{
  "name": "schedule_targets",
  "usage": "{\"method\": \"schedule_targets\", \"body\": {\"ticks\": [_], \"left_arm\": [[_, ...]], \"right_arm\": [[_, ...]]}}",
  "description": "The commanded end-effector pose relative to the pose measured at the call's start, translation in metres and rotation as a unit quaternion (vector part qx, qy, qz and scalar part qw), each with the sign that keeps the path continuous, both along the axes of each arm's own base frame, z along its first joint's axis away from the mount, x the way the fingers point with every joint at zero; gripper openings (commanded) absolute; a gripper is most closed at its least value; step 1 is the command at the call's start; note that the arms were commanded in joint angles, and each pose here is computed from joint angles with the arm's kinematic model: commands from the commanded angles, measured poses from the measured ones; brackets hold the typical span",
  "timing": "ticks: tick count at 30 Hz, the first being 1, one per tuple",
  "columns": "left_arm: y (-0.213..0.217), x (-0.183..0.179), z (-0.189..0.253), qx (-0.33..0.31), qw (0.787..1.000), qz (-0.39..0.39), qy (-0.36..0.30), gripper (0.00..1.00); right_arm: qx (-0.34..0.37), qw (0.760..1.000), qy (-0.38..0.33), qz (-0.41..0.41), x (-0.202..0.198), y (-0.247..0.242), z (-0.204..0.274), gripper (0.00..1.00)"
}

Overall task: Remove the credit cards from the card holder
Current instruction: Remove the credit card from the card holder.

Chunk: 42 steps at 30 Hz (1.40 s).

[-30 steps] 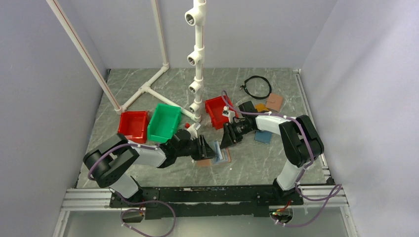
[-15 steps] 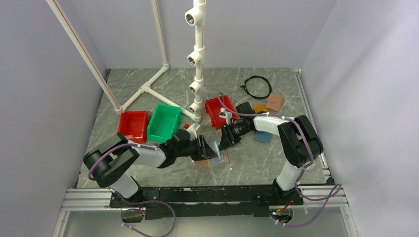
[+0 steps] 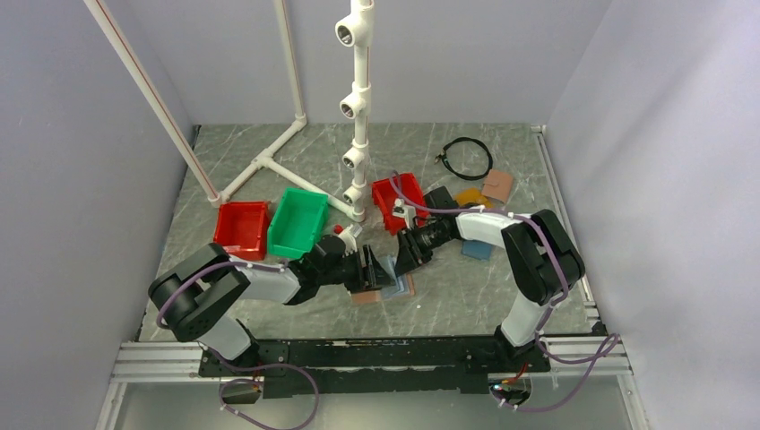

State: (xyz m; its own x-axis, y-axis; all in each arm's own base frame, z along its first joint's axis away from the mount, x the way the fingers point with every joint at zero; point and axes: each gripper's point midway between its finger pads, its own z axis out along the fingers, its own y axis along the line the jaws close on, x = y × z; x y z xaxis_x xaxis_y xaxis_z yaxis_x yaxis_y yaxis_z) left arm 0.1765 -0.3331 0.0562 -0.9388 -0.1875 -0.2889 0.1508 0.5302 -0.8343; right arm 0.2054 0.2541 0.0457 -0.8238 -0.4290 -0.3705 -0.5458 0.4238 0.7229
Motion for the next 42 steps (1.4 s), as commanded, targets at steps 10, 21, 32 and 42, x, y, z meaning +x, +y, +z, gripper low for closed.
{"method": "schedule_targets", "body": {"ticks": [10, 21, 32, 42], "left_arm": [[-0.001, 0.01, 0.006, 0.042, 0.999, 0.012, -0.017, 0.59], [0.009, 0.005, 0.006, 0.045, 0.999, 0.022, -0.013, 0.33], [0.013, 0.005, 0.004, 0.005, 1.0, 0.03, -0.002, 0.33], [0.035, 0.008, -0.006, 0.087, 0.995, 0.056, 0.01, 0.43]], "right_arm": [[0.038, 0.997, -0.048, 0.045, -0.003, 0.019, 0.027, 0.43], [-0.002, 0.998, -0.063, 0.028, 0.007, 0.013, 0.013, 0.43], [-0.033, 0.996, -0.084, 0.017, 0.016, 0.005, 0.007, 0.45], [-0.034, 0.997, -0.067, 0.012, 0.014, 0.006, 0.003, 0.2]]}}
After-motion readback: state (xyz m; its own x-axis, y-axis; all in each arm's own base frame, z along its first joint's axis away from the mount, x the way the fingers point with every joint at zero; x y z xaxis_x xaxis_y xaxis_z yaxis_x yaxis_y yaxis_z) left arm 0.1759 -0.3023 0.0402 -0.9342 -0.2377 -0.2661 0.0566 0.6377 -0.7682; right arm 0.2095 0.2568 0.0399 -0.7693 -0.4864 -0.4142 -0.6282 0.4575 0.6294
